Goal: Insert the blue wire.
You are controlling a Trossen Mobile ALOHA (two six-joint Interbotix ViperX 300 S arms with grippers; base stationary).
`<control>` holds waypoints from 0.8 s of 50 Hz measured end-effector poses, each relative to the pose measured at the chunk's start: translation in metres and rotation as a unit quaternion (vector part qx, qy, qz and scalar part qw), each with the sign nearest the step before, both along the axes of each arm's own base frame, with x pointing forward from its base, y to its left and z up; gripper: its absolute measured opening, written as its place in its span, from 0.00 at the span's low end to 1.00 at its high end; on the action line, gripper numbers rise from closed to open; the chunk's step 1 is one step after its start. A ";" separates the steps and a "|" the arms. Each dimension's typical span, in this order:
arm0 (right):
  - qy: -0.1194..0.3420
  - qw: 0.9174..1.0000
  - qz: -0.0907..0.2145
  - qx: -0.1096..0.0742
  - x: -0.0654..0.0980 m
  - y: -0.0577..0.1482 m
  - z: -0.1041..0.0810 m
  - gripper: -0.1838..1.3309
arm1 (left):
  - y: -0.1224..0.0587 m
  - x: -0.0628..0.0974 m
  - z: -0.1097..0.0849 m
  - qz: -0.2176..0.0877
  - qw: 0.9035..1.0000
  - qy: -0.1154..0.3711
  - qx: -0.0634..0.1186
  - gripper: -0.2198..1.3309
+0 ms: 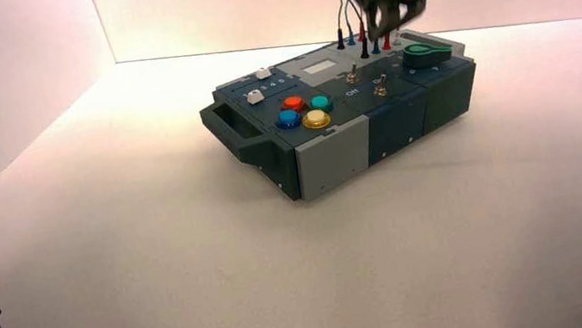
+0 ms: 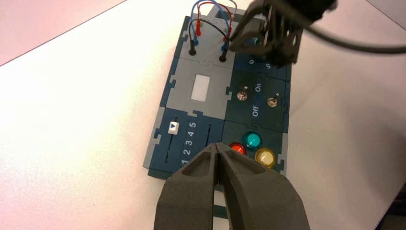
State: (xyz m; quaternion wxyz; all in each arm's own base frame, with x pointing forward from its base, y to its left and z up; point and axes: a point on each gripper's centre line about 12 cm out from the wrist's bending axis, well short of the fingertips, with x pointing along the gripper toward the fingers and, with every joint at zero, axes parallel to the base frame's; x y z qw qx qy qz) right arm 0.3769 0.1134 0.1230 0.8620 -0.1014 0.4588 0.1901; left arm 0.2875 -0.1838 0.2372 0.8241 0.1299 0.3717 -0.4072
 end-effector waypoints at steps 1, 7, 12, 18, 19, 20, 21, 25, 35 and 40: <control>0.004 1.000 0.002 0.001 0.000 0.001 0.002 0.42 | 0.000 0.001 0.001 0.001 1.000 -0.001 0.000 0.04; 0.031 0.999 0.020 -0.001 -0.002 0.003 0.012 0.42 | 0.000 0.000 0.001 0.000 1.000 -0.001 0.000 0.04; 0.070 0.997 0.041 -0.008 -0.008 0.004 0.022 0.42 | 0.001 0.000 0.001 -0.001 1.000 -0.003 0.003 0.03; 0.101 0.994 0.049 -0.008 -0.015 0.001 0.031 0.42 | 0.001 0.000 0.000 -0.001 1.000 -0.003 0.004 0.04; 0.105 0.993 0.049 -0.008 -0.016 0.000 0.033 0.42 | 0.001 0.000 0.001 -0.001 1.000 -0.004 0.003 0.04; 0.109 0.993 0.049 -0.009 -0.017 0.000 0.035 0.42 | 0.001 0.000 0.000 -0.002 1.000 -0.003 0.004 0.04; 0.109 0.993 0.048 -0.009 -0.017 -0.001 0.036 0.42 | 0.001 0.000 0.001 -0.002 1.000 -0.004 0.004 0.04; 0.119 0.992 0.048 -0.016 -0.021 -0.005 0.039 0.41 | 0.001 0.000 0.001 -0.003 1.000 -0.005 0.005 0.04; 0.114 0.990 0.006 -0.085 -0.020 -0.032 0.047 0.37 | 0.000 0.002 -0.006 -0.004 1.000 0.006 0.009 0.04; 0.110 0.989 -0.002 -0.103 -0.022 -0.038 0.049 0.45 | -0.001 0.001 -0.007 -0.006 1.000 0.008 0.010 0.04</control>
